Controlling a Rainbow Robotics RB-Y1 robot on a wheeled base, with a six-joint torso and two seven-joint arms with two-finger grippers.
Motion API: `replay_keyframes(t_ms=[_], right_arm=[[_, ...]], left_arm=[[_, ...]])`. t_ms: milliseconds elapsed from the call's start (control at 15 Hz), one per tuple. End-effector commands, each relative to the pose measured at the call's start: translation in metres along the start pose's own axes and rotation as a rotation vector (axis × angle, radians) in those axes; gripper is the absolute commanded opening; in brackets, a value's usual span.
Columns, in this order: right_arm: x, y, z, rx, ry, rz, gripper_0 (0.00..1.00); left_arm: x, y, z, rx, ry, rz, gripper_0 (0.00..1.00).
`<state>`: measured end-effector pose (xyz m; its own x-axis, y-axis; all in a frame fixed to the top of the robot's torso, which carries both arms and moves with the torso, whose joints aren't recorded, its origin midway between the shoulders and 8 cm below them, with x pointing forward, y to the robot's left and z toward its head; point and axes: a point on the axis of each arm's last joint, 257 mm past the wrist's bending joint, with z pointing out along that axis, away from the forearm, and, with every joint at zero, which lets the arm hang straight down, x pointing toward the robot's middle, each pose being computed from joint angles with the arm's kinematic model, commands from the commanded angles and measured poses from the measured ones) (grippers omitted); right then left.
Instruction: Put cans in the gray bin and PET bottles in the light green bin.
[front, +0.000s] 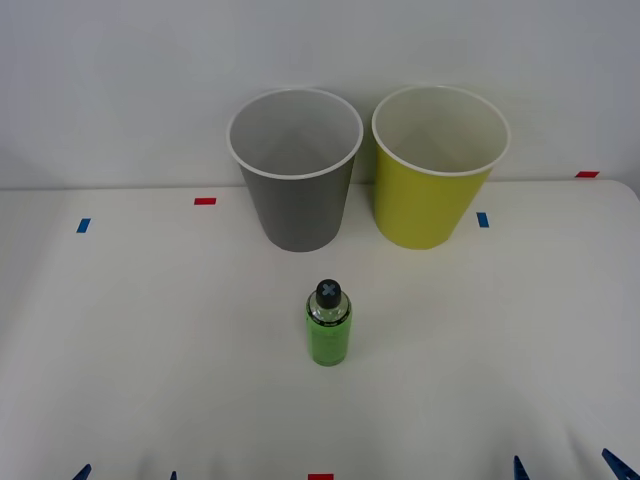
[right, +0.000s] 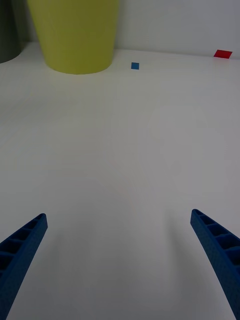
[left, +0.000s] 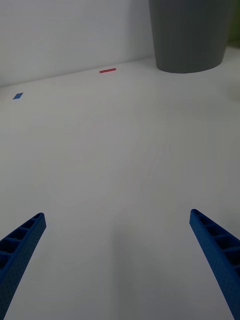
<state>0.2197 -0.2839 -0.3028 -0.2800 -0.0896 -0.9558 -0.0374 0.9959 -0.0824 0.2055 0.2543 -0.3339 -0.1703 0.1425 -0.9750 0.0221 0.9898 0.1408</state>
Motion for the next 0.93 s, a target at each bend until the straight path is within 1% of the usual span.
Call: replay_keyframes(t_ms=[67,933], right_arm=[[0.0000,0.0000,0.0000,0.000,0.000,0.000,1.00],[0.0000,0.0000,0.0000,0.000,0.000,0.000,1.00]], left_arm=[[0.0000,0.0000,0.0000,0.000,0.000,0.000,1.00],[0.0000,0.0000,0.0000,0.000,0.000,0.000,1.00]])
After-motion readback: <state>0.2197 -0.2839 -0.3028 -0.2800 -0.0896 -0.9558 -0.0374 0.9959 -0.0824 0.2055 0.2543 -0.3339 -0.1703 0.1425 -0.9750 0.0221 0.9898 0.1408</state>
